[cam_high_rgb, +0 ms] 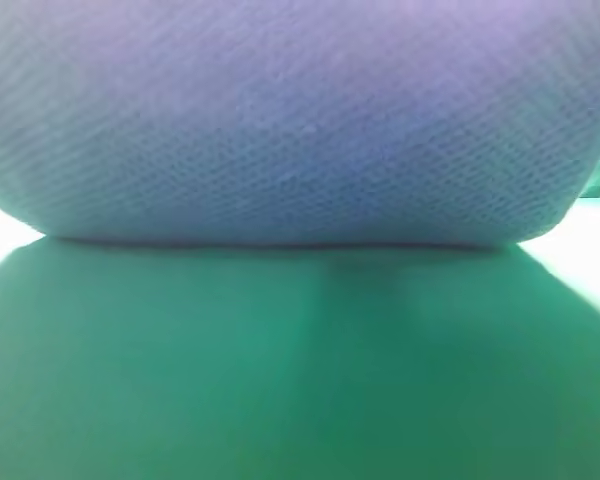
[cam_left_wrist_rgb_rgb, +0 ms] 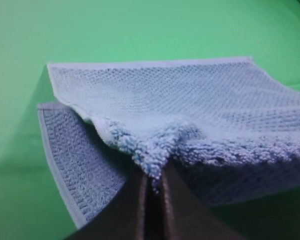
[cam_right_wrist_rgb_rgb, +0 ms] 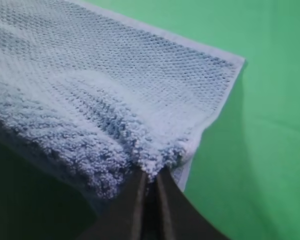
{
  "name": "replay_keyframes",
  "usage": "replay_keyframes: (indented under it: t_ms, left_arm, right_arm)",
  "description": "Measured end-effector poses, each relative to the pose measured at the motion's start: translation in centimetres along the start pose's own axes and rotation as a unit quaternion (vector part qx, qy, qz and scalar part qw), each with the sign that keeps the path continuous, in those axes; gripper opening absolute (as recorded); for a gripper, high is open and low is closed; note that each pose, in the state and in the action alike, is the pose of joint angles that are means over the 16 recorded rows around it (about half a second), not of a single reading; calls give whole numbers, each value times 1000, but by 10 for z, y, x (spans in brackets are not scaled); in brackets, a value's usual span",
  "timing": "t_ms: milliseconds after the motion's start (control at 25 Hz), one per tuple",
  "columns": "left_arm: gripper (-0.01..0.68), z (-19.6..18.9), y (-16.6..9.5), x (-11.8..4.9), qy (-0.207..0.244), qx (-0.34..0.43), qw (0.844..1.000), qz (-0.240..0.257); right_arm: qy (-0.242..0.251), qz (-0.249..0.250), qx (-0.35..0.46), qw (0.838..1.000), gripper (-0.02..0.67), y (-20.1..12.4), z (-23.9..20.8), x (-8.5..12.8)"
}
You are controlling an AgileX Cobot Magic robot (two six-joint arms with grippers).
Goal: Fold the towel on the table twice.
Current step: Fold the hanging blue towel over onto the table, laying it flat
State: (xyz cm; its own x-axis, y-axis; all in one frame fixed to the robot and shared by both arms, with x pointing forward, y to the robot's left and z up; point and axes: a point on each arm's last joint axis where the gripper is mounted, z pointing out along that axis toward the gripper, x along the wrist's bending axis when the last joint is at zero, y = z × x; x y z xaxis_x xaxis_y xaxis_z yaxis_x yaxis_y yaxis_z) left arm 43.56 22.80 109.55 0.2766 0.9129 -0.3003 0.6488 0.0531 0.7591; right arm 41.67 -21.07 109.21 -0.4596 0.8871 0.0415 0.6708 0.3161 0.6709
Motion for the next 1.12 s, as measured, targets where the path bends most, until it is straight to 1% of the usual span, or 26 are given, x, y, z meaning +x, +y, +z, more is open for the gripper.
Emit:
replay_keyframes:
  t_ms: [160,400,600,720,840,1120]
  left_arm:
    - [0,-7,-29,3,-7,19,1000,-18]
    - [0,-9,-75,10,-18,52,997,-60]
    - [0,-8,-102,15,-21,67,994,-89]
    - [0,-7,-110,17,-20,65,993,-100]
    - [0,-5,-113,19,-16,56,992,-108]
    - [0,4,-104,24,2,19,992,-122]
  right_arm:
    - [11,3,10,1000,0,-22,-2,5]
    - [24,22,29,999,0,-46,1,8]
    - [34,36,42,998,0,-59,5,9]
    - [38,42,39,998,0,-62,7,10]
    - [39,45,31,998,0,-61,10,10]
    - [28,39,8,999,0,-46,23,7]
